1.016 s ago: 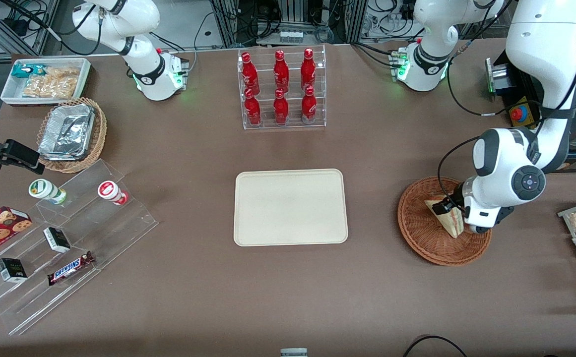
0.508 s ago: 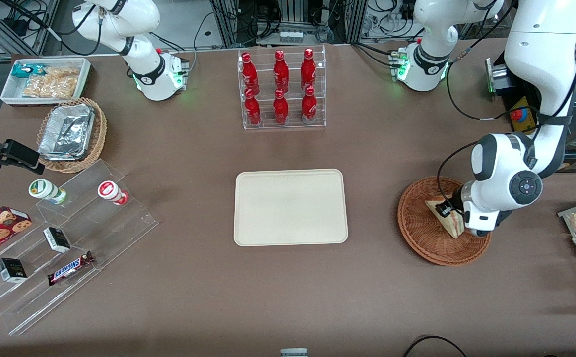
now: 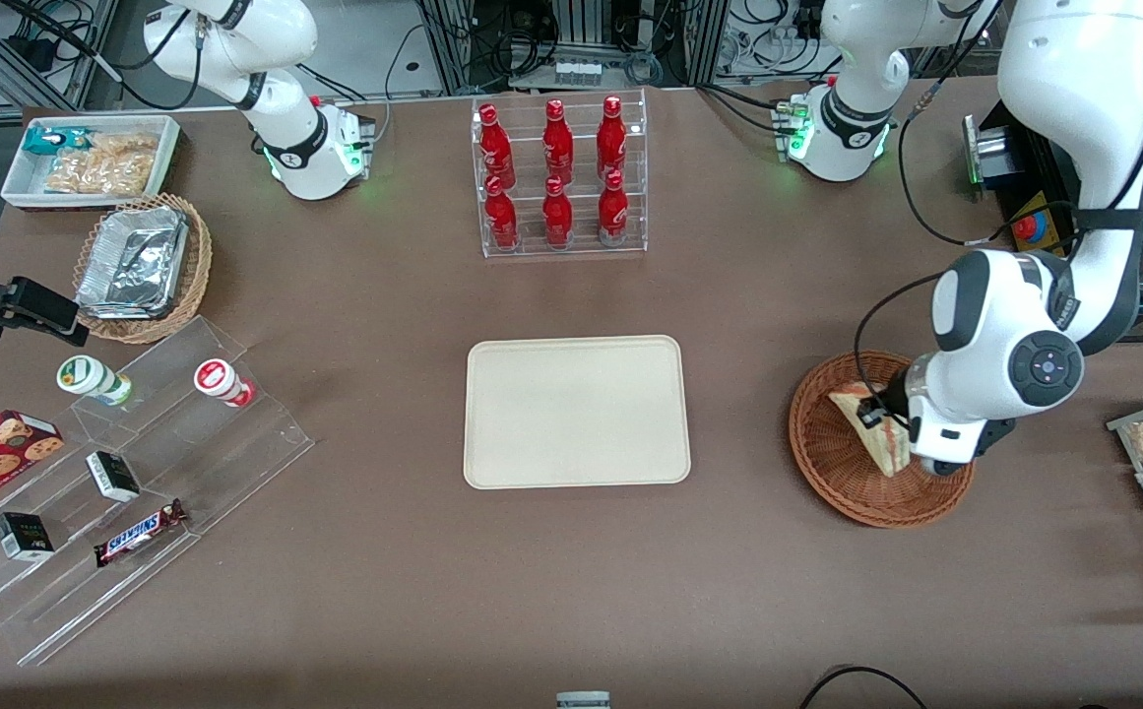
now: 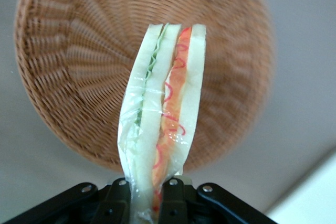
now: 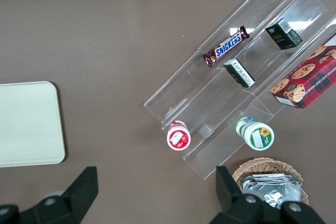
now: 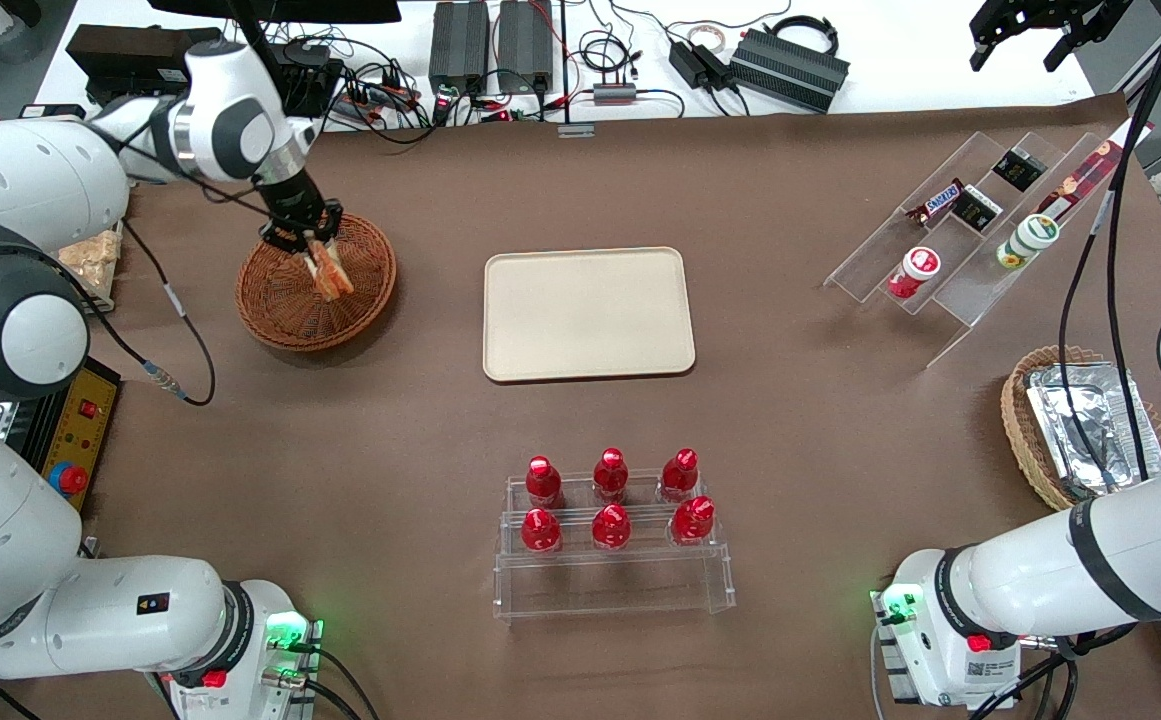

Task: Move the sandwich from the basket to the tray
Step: 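Carry the sandwich with the left gripper over the cream tray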

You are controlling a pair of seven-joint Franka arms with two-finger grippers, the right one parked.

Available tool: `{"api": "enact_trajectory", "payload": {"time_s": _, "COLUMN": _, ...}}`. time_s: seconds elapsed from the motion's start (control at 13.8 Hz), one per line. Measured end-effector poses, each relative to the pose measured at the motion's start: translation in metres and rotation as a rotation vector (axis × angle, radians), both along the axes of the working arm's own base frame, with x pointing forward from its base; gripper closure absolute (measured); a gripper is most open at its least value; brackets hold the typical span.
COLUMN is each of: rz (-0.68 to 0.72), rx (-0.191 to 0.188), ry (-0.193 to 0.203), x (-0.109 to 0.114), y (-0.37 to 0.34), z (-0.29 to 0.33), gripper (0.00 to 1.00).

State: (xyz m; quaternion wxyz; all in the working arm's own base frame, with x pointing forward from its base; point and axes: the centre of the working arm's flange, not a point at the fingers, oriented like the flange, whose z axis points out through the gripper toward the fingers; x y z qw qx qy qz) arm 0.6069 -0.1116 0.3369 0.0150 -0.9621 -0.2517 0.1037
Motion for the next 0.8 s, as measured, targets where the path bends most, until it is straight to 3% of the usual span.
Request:
{"api": "enact_trajectory", "payload": {"time_s": 0.15, "rz": -0.118, "rx": -0.016, "ry": -0.034, "x": -0.008, "y": -0.074, "z": 0.025, "gripper": 0.82}}
{"api": "enact_trajectory", "payload": {"time_s": 0.29, "rz": -0.248, "rx": -0.026, "ry": -0.047, "x": -0.033, "y": -0.158, "z": 0.029, "gripper": 0.85}}
{"api": "enact_trajectory", "payload": {"time_s": 0.44, "rz": -0.348, "rx": -0.035, "ry": -0.040, "x": -0.056, "y": -0.222, "z": 0.020, "gripper": 0.85}}
{"api": "enact_trajectory", "payload": {"time_s": 0.8, "rz": -0.477, "rx": -0.075, "ry": -0.008, "x": -0.073, "y": -0.316, "z": -0.027, "gripper": 0.85}}
